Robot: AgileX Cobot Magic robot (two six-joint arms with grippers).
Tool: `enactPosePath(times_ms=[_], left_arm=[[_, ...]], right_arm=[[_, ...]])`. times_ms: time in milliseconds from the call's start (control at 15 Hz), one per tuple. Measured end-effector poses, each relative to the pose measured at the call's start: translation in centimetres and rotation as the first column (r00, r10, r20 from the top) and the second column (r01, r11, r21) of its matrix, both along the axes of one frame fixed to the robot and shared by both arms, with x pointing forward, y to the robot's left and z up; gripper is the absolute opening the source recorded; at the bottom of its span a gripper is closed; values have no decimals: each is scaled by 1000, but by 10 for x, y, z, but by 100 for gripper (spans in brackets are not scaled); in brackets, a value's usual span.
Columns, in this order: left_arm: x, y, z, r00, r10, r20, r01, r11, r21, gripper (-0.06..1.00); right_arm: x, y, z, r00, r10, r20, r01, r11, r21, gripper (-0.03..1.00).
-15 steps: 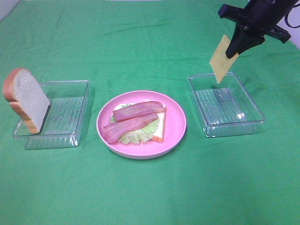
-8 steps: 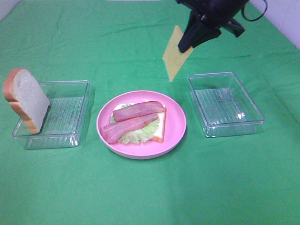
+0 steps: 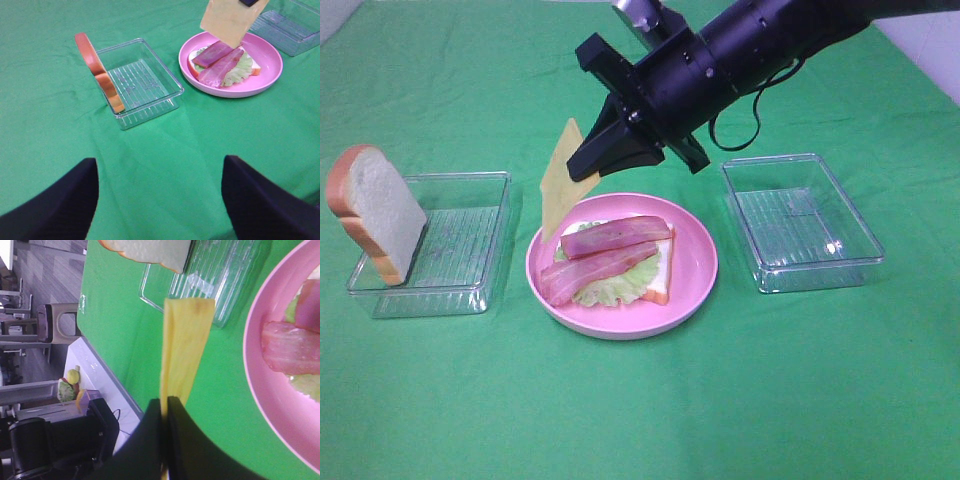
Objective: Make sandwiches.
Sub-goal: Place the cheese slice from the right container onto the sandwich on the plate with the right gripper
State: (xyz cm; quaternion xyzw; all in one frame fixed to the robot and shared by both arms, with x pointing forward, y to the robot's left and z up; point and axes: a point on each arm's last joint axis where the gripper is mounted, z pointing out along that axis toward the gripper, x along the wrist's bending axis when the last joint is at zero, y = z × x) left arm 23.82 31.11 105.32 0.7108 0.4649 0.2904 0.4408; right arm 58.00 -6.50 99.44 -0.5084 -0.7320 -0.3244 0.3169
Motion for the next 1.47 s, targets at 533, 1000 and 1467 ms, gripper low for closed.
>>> enactPosePath(times_ms=[533,1000,1467], left_arm=[[0,0,0,1000,0,0,0,1000,0,66],[0,0,0,1000,0,0,0,1000,0,66],[0,0,0,1000,0,0,0,1000,0,66]], right_arm=[[18,8,-65,983,-137,-121,135,990,-26,0],[16,2,-74,986,-128,-107,112,984,-140,3],[17,-4,-75,987,-144,-67,126,967,-220,65]])
